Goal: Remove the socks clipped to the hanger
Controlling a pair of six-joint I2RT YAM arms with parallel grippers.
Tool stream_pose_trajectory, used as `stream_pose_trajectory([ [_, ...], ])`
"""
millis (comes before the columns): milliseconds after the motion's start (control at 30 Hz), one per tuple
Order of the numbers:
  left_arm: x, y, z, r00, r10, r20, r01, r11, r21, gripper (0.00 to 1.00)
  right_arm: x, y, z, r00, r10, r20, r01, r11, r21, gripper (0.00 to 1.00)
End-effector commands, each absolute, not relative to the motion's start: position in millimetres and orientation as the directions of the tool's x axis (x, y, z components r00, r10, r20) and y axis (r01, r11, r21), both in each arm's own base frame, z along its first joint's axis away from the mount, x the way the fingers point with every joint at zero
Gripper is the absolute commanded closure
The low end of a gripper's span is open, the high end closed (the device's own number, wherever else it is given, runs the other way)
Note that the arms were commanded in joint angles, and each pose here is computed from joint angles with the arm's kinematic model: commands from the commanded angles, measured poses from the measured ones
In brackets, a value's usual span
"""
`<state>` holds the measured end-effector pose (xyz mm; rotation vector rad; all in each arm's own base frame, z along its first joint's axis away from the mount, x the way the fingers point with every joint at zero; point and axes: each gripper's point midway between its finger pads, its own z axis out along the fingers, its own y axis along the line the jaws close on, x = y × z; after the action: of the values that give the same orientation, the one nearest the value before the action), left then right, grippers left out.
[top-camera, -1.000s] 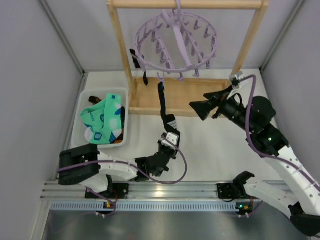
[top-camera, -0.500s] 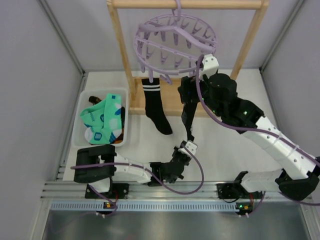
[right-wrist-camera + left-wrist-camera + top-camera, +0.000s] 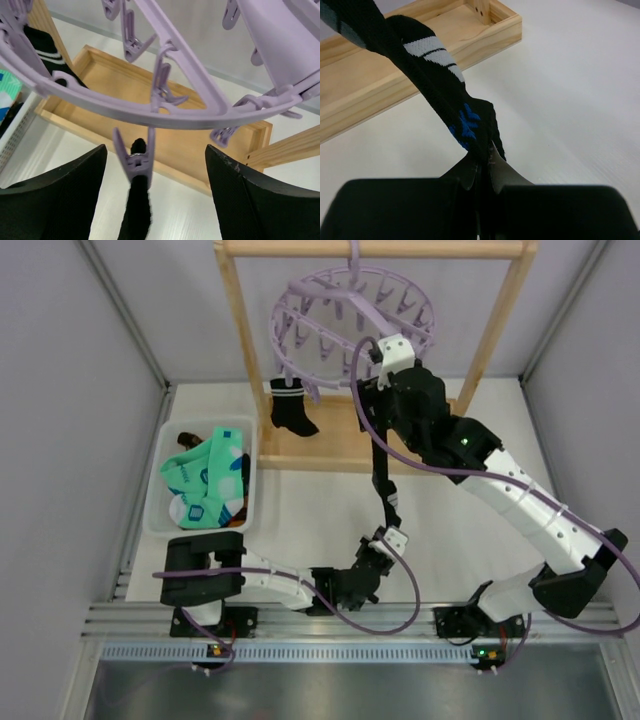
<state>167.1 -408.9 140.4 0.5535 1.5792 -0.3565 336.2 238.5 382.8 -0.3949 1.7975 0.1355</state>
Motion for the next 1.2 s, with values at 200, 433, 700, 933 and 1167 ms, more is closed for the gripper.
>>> stream_pose_trajectory([
  [200,154.1,-428.1,162.1,0.008,0.08,-0.997,0.582,0.81,0.069,1.0,350.0,249.6,404.2,-0.145,-0.169,-0.975,-0.376,0.921,-0.103,0.34],
  [433,152.5,-428.0,164.6,0.013,0.08,-0.997,0.584,0.808,0.072,1.0,346.5,268.4,406.8,-0.124,-0.136,-0.983,-0.432,0.899,-0.07,0.36],
  [700,152.0,-424.9,166.9,0.012,0.074,-0.997,0.579,0.812,0.067,1.0,354.0,278.1,409.3,-0.111,-0.136,-0.985,-0.377,0.922,-0.085,0.34],
  [933,149.2,-424.0,167.8,0.009,0.067,-0.998,0.585,0.809,0.06,1.0,358.5,276.8,410.2,-0.087,-0.105,-0.991,-0.349,0.935,-0.068,0.62],
  [1167,151.2,-417.0,162.3,0.002,0.074,-0.997,0.566,0.822,0.062,1.0,352.4,272.5,418.2,-0.065,-0.078,-0.995,-0.357,0.933,-0.05,0.93],
])
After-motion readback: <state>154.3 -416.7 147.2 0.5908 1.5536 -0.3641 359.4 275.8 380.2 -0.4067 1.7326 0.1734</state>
